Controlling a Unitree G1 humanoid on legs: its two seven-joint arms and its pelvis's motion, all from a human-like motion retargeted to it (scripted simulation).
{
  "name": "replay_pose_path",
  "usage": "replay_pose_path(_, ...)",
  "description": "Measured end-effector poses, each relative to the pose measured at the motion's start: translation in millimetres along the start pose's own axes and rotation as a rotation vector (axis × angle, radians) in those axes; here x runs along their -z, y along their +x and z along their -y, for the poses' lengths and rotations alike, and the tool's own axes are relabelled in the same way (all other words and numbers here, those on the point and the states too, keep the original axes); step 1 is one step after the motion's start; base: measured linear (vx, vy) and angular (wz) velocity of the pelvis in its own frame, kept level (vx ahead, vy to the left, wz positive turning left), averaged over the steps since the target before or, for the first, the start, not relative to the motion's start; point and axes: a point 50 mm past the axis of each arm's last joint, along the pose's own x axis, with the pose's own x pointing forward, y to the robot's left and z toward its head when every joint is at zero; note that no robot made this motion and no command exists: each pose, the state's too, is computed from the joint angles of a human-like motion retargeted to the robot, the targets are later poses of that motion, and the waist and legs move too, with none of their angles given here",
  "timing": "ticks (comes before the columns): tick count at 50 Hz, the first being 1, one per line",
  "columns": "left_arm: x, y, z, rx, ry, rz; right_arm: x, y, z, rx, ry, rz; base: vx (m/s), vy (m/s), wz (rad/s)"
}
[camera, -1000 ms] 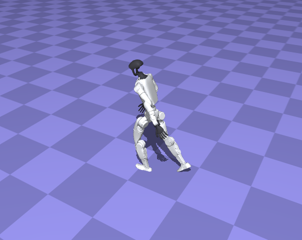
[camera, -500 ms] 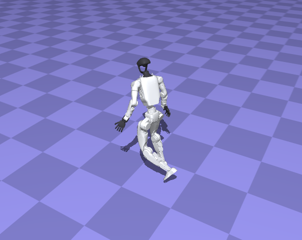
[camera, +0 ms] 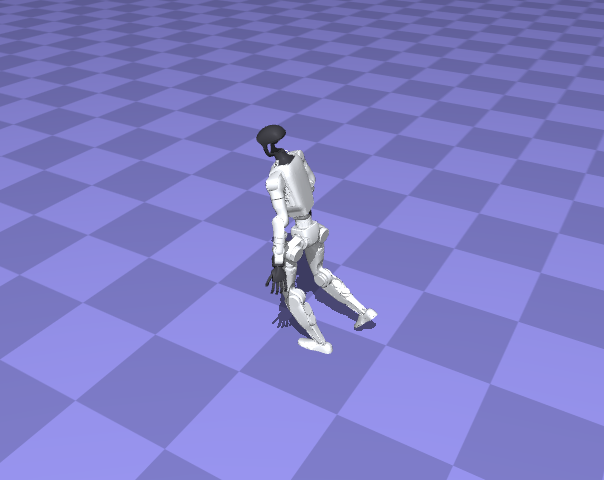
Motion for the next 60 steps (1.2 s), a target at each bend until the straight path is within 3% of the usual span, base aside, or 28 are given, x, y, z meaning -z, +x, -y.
replay_pose_path(8, -142, -106, 110, 0.612, 0.177, 0.819, 108, -31, -1, -0.455, 0.049, -0.446, 1.18, -0.07, 1.36)
replay_pose_path(13, -172, -146, 133, 1.17, -0.134, 0.695, 128, -39, 19, -0.716, -0.1, -0.615, 1.28, -0.27, 0.33)
replay_pose_path(15, -159, -136, 134, 1.21, -0.247, 0.563, 117, -31, 26, -0.753, -0.167, -0.614, 1.22, -0.22, -1.62)
replay_pose_path(17, -122, -108, 130, 1.023, -0.266, 0.437, 90, -12, 31, -0.625, -0.237, -0.514, 1.18, -0.11, -1.77)
replay_pose_path(19, -64, -75, 118, 0.732, -0.174, 0.286, 46, 10, 34, -0.295, -0.258, -0.299, 1.14, -0.02, -1.13)
replay_pose_path(21, 3, -47, 91, 0.492, 0.033, 0.115, 0, 16, 29, 0.031, -0.148, -0.051, 1.12, -0.01, -0.65)
replay_pose_path(23, 67, -31, 51, 0.361, 0.298, -0.055, -36, 9, 10, 0.091, 0.058, 0.113, 1.12, -0.03, -0.82)
replay_pose_path(27, 150, -23, -51, 0.184, 0.629, -0.298, -84, -20, -47, -0.387, 0.345, 0.268, 1.14, 0.06, -1.49)
replay_pose_path(30, 185, -34, -114, 0.053, 0.599, -0.483, -94, -36, -77, -0.855, 0.402, 0.205, 1.18, 0.28, -1.54)
replay_pose_path(33, 193, -39, -144, 0.001, 0.491, -0.608, -70, -36, -78, -1.071, 0.44, 0.022, 1.17, 0.41, -0.54)
replay_pose_path(35, 177, -31, -147, -0.029, 0.413, -0.574, -53, -27, -64, -0.993, 0.431, -0.018, 1.11, 0.4, 0.48)
replay_pose_path(37, 148, -16, -132, -0.064, 0.36, -0.464, -36, -14, -43, -0.726, 0.395, 0.001, 1.03, 0.34, 0.87)
replay_pose_path(40, 70, 7, -86, -0.169, 0.325, -0.184, -12, -9, -23, -0.185, 0.306, 0.022, 0.91, 0.22, 0.39)
replay_pose_path(42, 12, 9, -43, -0.161, 0.279, 0.007, 5, -14, -23, 0.0, 0.155, 0.001, 0.78, 0.1, -0.53)
replay_pose_path(45, -60, -7, 17, 0.058, 0.213, 0.259, 18, -19, -31, -0.102, -0.03, -0.01, 0.72, 0.01, -0.68)
replay_pose_path(47, -100, -26, 40, 0.234, 0.279, 0.459, 21, -19, -35, -0.41, -0.075, -0.019, 0.72, -0.06, -0.53)
replay_pose_path(50, -161, -67, 54, 0.403, 0.094, 0.759, 30, -21, -29, -0.726, 0.026, -0.113, 0.76, -0.11, -0.72)
replay_pose_path(52, -193, -89, 52, 0.477, -0.018, 0.888, 45, -19, -21, -0.733, 0.141, -0.228, 0.84, -0.16, -1.21)
replay_pose_path(55, -222, -108, 46, 0.591, -0.239, 0.925, 69, -17, -11, -0.505, 0.239, -0.343, 0.87, -0.1, -1.79)
replay_pose_path(57, -224, -106, 40, 0.636, -0.41, 0.871, 83, -18, 2, -0.166, 0.195, -0.338, 0.85, -0.02, -2.17)
replay_pose_path(60, -218, -97, 32, 0.574, -0.456, 0.82, 82, -19, 12, 0.144, 0.1, -0.308, 0.76, 0.02, -2.47)
